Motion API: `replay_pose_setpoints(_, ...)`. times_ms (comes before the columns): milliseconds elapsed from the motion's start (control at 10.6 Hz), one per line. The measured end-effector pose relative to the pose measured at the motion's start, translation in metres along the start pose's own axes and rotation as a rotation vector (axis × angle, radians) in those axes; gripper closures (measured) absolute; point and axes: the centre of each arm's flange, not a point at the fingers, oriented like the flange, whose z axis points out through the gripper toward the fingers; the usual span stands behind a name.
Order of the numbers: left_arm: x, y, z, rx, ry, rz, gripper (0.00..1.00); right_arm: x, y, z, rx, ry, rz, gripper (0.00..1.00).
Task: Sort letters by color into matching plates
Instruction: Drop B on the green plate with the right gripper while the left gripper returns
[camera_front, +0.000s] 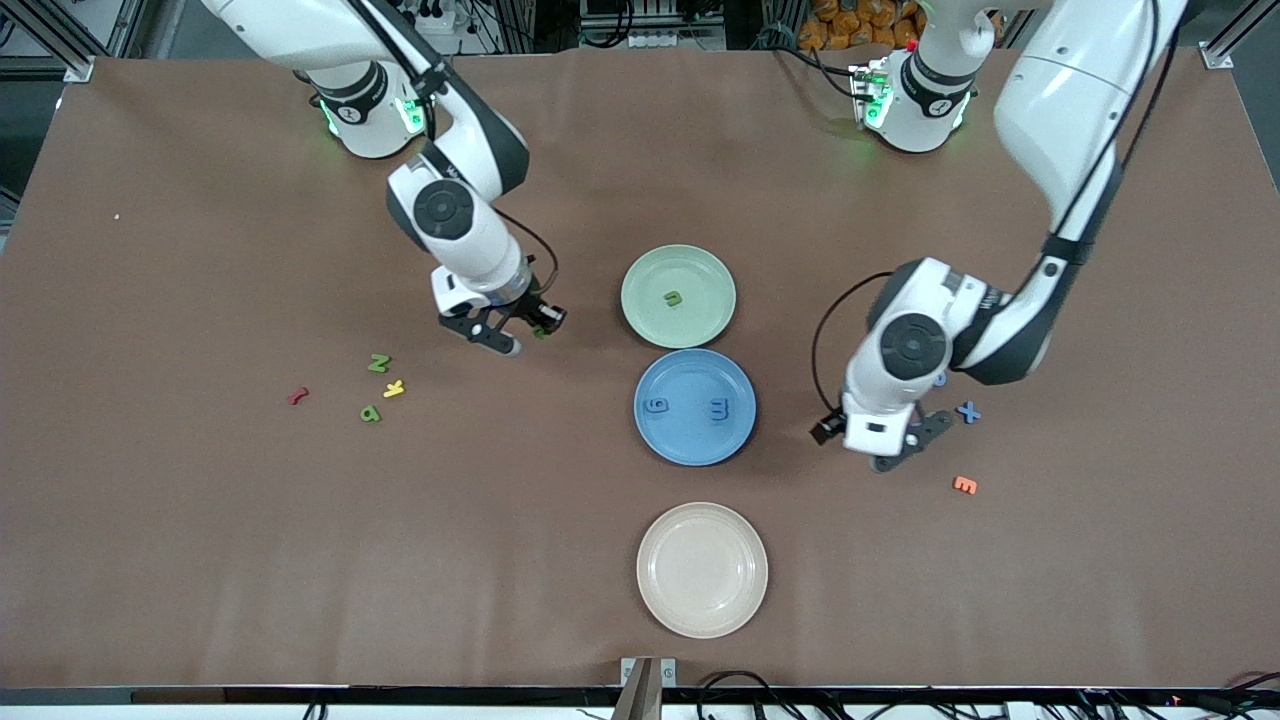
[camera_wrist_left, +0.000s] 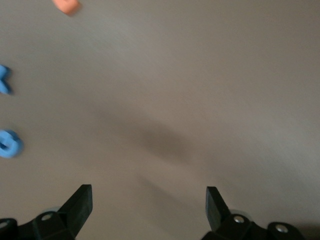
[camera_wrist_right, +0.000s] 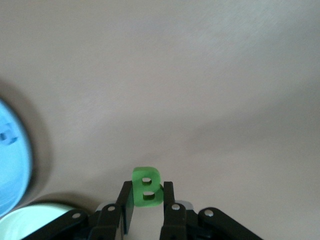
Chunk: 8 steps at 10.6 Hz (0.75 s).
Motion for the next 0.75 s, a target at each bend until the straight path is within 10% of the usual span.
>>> replay_pose_setpoints(754, 0.057, -0.138, 0.017, -0.106, -0.077, -0.094, 0.00, -0.100, -0.119, 0.024, 0.085, -0.088, 0.131, 0.72)
